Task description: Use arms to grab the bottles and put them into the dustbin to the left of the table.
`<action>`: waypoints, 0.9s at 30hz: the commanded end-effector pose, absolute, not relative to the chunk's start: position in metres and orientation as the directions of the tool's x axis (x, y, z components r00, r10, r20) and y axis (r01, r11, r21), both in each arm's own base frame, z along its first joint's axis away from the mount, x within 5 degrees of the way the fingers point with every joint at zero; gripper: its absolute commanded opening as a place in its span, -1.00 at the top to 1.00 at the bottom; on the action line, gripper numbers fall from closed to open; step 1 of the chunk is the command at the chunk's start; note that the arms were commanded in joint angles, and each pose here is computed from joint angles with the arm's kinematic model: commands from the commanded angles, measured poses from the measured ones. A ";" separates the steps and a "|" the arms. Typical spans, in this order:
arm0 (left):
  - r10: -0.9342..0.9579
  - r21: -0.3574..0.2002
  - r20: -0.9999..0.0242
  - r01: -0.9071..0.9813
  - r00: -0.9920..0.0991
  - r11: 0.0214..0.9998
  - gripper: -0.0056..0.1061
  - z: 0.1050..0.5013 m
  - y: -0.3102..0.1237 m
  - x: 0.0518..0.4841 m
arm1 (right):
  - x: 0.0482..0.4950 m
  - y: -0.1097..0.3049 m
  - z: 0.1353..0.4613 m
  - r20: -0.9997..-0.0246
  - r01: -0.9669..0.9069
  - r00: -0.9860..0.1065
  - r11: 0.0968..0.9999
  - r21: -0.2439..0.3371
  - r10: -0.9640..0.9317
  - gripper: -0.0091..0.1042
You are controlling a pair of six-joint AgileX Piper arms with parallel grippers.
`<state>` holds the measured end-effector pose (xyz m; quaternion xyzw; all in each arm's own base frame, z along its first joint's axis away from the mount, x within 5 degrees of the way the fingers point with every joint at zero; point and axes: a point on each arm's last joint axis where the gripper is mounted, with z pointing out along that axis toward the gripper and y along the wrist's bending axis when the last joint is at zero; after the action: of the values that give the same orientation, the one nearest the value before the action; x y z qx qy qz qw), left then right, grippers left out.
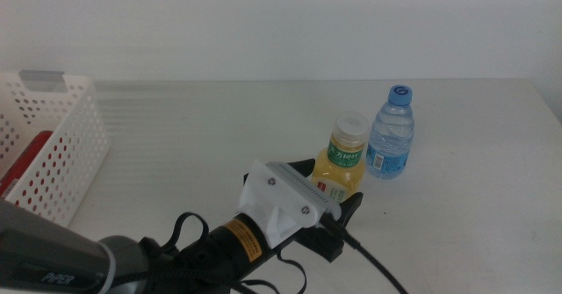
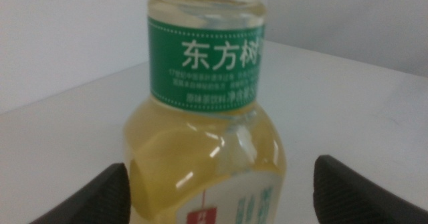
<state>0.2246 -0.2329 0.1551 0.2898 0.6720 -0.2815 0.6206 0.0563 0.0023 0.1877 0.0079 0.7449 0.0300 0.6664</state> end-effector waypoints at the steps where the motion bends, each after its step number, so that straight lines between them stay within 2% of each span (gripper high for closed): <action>1: -0.067 -0.033 -0.998 0.740 0.016 0.672 -0.71 0.182 -0.239 0.230 | 0.054 0.001 0.199 -0.999 -0.023 0.000 0.999 0.034 0.034 -0.44; 14: -0.066 -0.051 -0.998 0.735 -0.009 0.676 -0.71 0.166 -0.250 0.241 | 0.054 0.001 0.199 -0.999 -0.023 0.000 0.999 0.034 0.034 -0.44; 27: -0.127 -0.077 -0.992 0.735 0.013 0.674 -0.71 0.155 -0.254 0.246 | 0.054 0.001 0.199 -0.999 -0.023 0.000 0.999 0.034 0.034 -0.44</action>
<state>0.2435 -0.2493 0.1253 0.2735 0.6869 -0.2834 0.6108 0.0563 0.0023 0.1877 0.0079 0.7449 0.0300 0.6664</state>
